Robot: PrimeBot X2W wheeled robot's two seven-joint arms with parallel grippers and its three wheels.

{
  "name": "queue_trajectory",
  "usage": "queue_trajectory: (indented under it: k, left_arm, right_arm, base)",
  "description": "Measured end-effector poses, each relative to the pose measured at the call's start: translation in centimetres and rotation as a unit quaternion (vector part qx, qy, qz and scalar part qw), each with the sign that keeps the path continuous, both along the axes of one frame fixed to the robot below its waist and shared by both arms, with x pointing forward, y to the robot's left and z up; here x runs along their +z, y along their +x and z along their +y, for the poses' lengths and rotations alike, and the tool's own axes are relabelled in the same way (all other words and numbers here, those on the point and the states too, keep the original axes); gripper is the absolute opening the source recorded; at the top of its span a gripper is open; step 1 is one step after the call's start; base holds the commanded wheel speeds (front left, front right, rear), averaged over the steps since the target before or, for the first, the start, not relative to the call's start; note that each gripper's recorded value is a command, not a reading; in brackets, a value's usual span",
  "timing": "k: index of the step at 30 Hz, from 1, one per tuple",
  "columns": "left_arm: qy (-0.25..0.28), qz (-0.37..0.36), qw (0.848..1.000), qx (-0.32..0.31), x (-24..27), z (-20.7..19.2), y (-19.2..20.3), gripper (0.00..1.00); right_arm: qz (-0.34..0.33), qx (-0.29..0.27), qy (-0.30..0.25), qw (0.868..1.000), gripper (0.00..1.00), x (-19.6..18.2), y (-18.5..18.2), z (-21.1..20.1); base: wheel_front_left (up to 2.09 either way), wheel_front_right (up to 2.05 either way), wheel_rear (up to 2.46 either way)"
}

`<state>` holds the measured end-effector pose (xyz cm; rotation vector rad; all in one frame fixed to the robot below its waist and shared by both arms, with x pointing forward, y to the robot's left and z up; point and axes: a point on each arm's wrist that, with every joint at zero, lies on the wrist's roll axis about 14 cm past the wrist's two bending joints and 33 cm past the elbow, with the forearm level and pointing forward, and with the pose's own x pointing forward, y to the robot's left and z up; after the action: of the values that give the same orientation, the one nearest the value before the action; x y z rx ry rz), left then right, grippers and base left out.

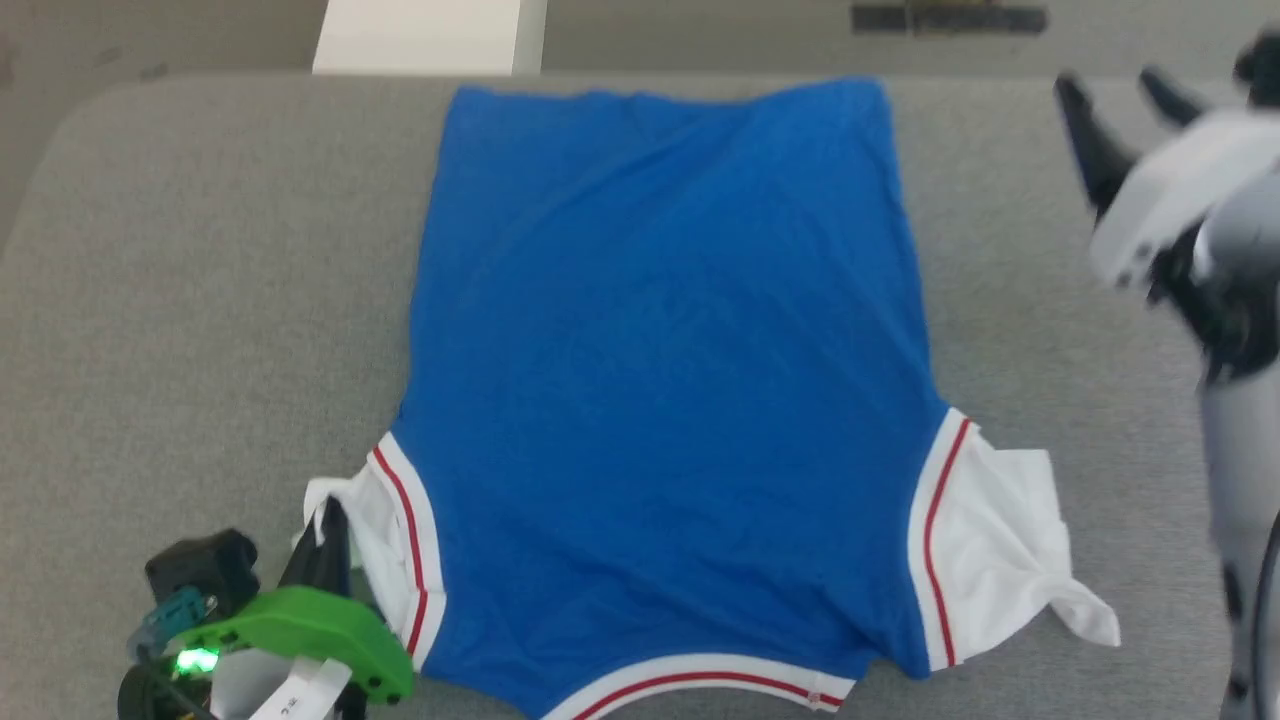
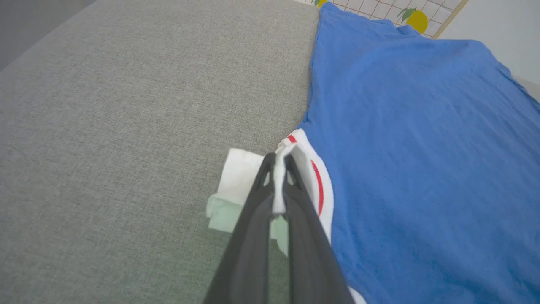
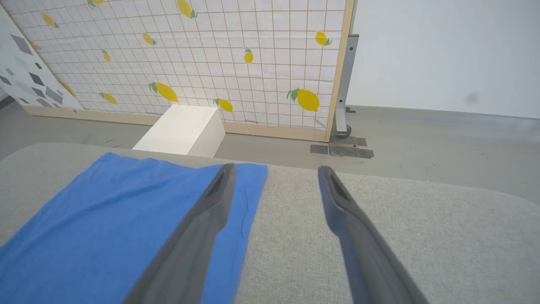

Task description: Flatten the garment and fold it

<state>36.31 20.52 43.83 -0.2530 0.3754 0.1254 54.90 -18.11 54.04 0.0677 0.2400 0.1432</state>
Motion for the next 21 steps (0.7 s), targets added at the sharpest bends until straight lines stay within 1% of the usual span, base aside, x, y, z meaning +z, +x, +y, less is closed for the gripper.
queue_trajectory:
  k: [5, 9, 12, 16, 21]
  left_arm:
    - [-0.008, -0.007, 1.0, 0.001, -0.3, -0.7, 1.4, 0.0]
    - [-0.01, -0.006, 1.0, 0.008, -0.9, -0.6, 2.1, 0.0]
    - [-0.006, -0.003, 1.0, 0.015, -1.4, -0.3, 2.3, 0.0]
    - [0.002, -0.004, 1.0, 0.026, -1.7, 0.1, 2.5, 0.0]
    - [0.01, -0.003, 0.999, 0.039, -1.8, 0.7, 2.6, 0.0]
  right_arm:
    - [0.055, 0.012, -0.047, 0.997, 1.0, -1.5, 4.7, 0.7]
    - [0.112, 0.021, -0.084, 0.99, 1.0, -4.0, 7.6, 1.5]
    - [0.159, 0.031, -0.115, 0.98, 1.0, -6.4, 9.3, 2.2]
    - [0.197, 0.051, -0.148, 0.968, 1.0, -8.6, 11.1, 3.8]
    - [0.253, 0.07, -0.184, 0.947, 1.0, -12.2, 12.4, 5.1]
  base:
    - [0.0, 0.0, 0.0]
    - [0.0, 0.0, 0.0]
    - [0.0, 0.0, 0.0]
    - [0.0, 0.0, 0.0]
    - [0.0, 0.0, 0.0]
